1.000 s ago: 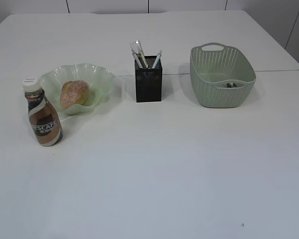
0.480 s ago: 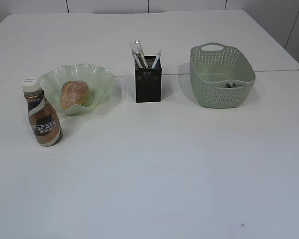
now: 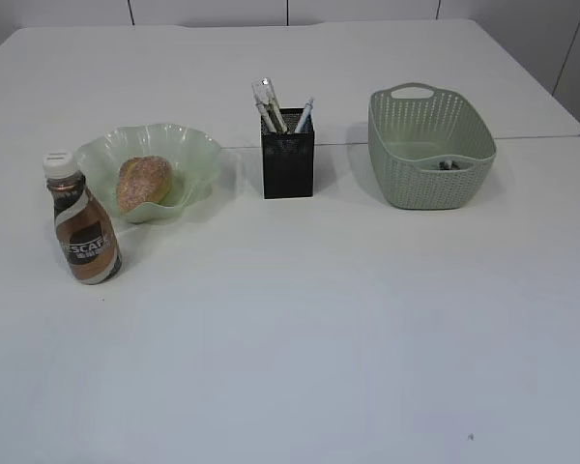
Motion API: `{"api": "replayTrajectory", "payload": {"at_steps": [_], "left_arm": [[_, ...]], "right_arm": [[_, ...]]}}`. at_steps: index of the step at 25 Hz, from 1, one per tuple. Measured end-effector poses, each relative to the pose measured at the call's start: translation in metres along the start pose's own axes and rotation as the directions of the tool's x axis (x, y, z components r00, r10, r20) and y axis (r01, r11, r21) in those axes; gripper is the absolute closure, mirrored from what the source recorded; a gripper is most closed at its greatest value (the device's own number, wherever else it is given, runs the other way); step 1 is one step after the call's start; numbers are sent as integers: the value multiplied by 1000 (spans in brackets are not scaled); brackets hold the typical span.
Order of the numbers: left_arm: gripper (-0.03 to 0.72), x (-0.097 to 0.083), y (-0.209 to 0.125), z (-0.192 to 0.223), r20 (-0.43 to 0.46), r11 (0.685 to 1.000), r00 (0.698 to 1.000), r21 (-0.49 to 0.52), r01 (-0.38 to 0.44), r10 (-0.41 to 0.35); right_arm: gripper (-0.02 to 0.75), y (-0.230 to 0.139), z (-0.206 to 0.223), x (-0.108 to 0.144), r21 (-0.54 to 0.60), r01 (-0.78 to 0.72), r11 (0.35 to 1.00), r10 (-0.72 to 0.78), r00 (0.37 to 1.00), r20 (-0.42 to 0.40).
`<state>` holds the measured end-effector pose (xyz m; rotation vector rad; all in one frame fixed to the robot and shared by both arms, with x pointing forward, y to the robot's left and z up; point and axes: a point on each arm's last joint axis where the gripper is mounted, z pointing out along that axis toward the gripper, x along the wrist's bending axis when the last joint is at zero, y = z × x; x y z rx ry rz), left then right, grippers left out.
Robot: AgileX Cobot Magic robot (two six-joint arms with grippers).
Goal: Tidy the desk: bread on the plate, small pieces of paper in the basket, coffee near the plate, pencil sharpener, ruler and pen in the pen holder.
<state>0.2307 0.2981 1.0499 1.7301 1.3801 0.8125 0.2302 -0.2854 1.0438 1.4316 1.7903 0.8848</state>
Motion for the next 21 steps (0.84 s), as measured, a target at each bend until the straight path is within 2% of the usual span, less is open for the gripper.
{"api": "replayTrajectory", "payload": {"at_steps": [21], "left_arm": [[304,0,0,0,-4,1000,1000,-3,4,-4]], "right_arm": [[365,0,0,0,0,-2,1000,2,1000,0]]}}
